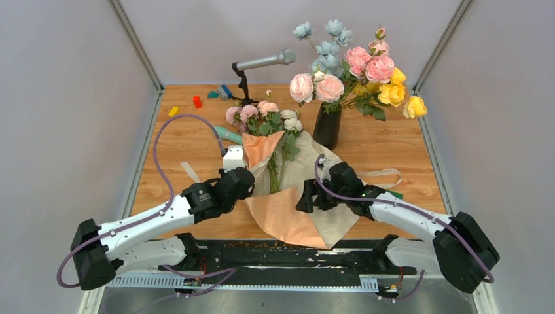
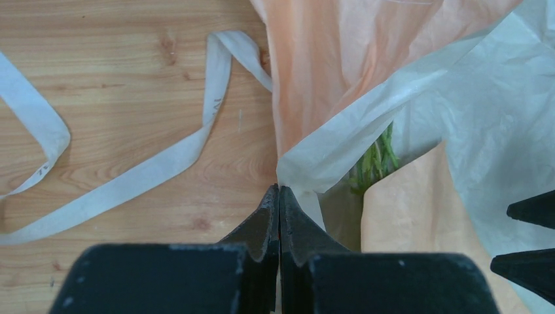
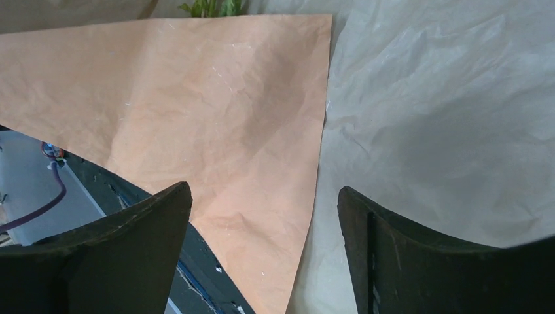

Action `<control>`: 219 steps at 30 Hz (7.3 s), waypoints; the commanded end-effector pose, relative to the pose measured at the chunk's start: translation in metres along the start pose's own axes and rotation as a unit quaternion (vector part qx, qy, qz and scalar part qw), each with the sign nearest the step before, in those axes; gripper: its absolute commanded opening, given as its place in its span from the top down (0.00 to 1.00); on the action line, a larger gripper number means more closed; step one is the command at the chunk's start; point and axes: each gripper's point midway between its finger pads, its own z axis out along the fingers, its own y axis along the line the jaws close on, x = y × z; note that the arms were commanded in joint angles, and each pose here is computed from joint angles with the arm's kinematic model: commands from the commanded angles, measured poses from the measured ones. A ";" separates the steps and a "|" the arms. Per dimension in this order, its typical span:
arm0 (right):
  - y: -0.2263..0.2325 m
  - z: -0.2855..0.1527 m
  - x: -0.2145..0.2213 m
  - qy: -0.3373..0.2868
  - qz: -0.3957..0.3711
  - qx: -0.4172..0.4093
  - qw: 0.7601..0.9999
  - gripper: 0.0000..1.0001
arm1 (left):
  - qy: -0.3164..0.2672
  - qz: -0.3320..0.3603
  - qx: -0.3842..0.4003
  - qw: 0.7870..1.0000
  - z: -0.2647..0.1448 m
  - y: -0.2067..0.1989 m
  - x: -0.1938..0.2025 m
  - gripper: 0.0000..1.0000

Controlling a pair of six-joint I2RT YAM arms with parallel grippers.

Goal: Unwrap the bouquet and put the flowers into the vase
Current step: Unfold the wrapping paper at the center of the board.

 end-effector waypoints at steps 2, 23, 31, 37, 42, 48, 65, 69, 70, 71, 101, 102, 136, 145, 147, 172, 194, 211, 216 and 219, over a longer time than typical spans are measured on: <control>0.006 0.018 -0.003 -0.014 -0.016 0.014 1.000 0.19 | -0.015 -0.043 -0.041 0.998 -0.007 0.026 -0.002 1.00; 0.012 0.047 0.004 -0.017 -0.012 0.067 0.998 0.30 | -0.007 -0.162 -0.072 0.984 -0.035 0.080 0.036 0.81; 0.015 0.040 -0.006 -0.028 -0.026 0.074 0.997 0.30 | -0.006 -0.111 -0.042 0.993 -0.068 0.073 -0.009 0.26; 0.015 0.039 -0.008 -0.029 -0.035 0.076 0.996 0.30 | -0.004 -0.052 0.028 0.998 -0.078 0.033 -0.055 0.03; 0.013 0.043 -0.008 -0.030 -0.033 0.079 0.996 0.30 | 0.007 -0.027 0.143 0.989 -0.064 -0.038 -0.076 0.00; 0.004 0.042 -0.014 -0.050 -0.027 0.103 0.993 0.30 | 0.017 0.031 0.190 0.981 -0.027 -0.096 -0.092 0.00; -0.044 -0.061 -0.041 -0.207 -0.004 0.186 0.961 0.05 | 0.017 0.069 0.159 0.985 0.058 -0.152 -0.087 0.00; -0.067 -0.078 -0.046 -0.227 0.026 0.191 0.955 0.04 | 0.006 0.087 0.146 0.985 0.063 -0.161 -0.075 0.00; -0.071 -0.080 -0.048 -0.229 0.036 0.190 0.954 0.04 | 0.006 0.093 0.138 0.986 0.065 -0.162 -0.069 0.00; -0.076 -0.081 -0.049 -0.229 0.046 0.189 0.954 0.05 | 0.001 0.092 0.137 0.986 0.066 -0.165 -0.068 0.00; -0.090 -0.094 -0.053 -0.247 0.096 0.173 0.949 0.06 | 0.071 0.266 0.030 0.961 0.106 -0.172 0.053 0.48; -0.090 -0.094 -0.053 -0.247 0.097 0.172 0.949 0.06 | 0.072 0.267 0.028 0.961 0.106 -0.170 0.054 0.50; -0.030 -0.066 -0.078 -0.243 0.067 0.018 0.968 0.16 | -0.022 0.046 -0.009 0.999 0.022 -0.075 -0.008 1.00; 0.032 -0.018 -0.104 -0.229 0.015 -0.017 0.973 0.22 | -0.029 -0.025 -0.016 0.999 0.003 -0.027 -0.006 1.00; 0.047 -0.002 -0.108 -0.218 0.004 -0.029 0.976 0.24 | -0.031 -0.032 -0.019 0.999 -0.001 -0.018 -0.006 1.00; 0.138 0.197 -0.111 -0.052 -0.083 -0.122 0.988 0.30 | -0.061 -0.043 0.016 0.997 -0.075 0.032 -0.063 0.38; 0.138 0.137 -0.124 -0.076 -0.123 -0.102 0.984 0.27 | -0.042 -0.129 -0.016 0.991 0.003 0.052 -0.037 0.41; 0.049 -0.005 -0.111 -0.107 -0.133 -0.005 0.985 0.04 | 0.061 -0.151 -0.019 0.986 0.068 0.057 0.033 0.40; 0.015 -0.028 -0.096 -0.094 -0.104 -0.007 0.990 0.01 | 0.084 -0.173 -0.023 0.981 0.079 0.065 0.051 0.40; 0.012 -0.036 -0.090 -0.089 -0.100 -0.020 0.991 0.00 | 0.102 -0.174 -0.018 0.979 0.078 0.067 0.058 0.39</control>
